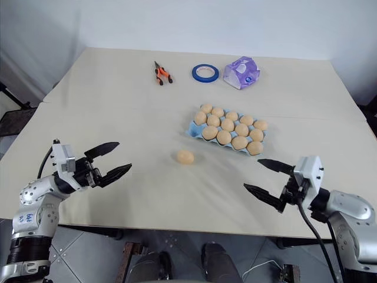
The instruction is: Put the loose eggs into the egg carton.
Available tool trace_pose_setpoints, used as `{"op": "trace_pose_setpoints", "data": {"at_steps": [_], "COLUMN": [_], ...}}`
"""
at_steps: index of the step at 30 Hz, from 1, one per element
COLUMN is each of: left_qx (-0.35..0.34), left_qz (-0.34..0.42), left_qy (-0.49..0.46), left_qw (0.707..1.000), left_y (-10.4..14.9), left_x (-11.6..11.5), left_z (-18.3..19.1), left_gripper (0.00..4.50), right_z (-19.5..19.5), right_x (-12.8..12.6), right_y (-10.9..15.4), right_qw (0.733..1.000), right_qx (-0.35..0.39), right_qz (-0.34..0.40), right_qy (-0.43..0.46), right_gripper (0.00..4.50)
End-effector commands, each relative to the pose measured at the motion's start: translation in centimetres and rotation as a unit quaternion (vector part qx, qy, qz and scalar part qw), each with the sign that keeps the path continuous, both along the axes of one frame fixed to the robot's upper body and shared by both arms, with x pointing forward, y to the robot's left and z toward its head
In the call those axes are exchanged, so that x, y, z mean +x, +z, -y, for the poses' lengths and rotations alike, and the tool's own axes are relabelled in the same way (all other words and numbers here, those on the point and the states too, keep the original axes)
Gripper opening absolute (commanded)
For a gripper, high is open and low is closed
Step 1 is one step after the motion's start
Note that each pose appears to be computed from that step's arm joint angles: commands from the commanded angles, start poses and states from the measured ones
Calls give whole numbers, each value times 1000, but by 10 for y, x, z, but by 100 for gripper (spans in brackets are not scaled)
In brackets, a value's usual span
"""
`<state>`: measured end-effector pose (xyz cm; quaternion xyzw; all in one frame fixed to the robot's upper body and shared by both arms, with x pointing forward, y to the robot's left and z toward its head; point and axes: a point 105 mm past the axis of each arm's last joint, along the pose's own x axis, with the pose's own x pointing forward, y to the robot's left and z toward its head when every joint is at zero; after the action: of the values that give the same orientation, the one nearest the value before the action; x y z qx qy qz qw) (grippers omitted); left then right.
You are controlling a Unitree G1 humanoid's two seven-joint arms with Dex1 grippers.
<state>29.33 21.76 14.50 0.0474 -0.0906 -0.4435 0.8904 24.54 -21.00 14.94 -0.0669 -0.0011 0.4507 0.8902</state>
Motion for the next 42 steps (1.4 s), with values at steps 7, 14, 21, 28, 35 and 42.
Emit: {"op": "trace_pose_setpoints", "data": {"at_steps": [7,14,21,28,35,42], "left_qx": [12,21,50,86,100,98], "left_qz": [44,19,-15,-28,-25,-27], "left_qy": [-32,-39,-13,-23,-7,1], "left_qw": [998,999,999,996,995,995], "left_y": [16,-2,-25,-46,-45,-45], "left_x": [0,36,62,77,94,105], "left_z": [18,92,140,168,176,182], "left_gripper": [450,450,450,450,450,320], "right_z": [6,-1,-2,2,4,5], "right_x": [5,19,14,11,9,12], "right_y": [19,24,21,19,18,17], "right_qw": [999,997,997,995,994,993], "right_qx": [-10,-6,-6,-9,-12,-13], "right_qz": [47,70,70,73,75,77], "right_qy": [-20,-31,-44,-66,-84,-91], "right_gripper": [448,448,448,448,448,450]}}
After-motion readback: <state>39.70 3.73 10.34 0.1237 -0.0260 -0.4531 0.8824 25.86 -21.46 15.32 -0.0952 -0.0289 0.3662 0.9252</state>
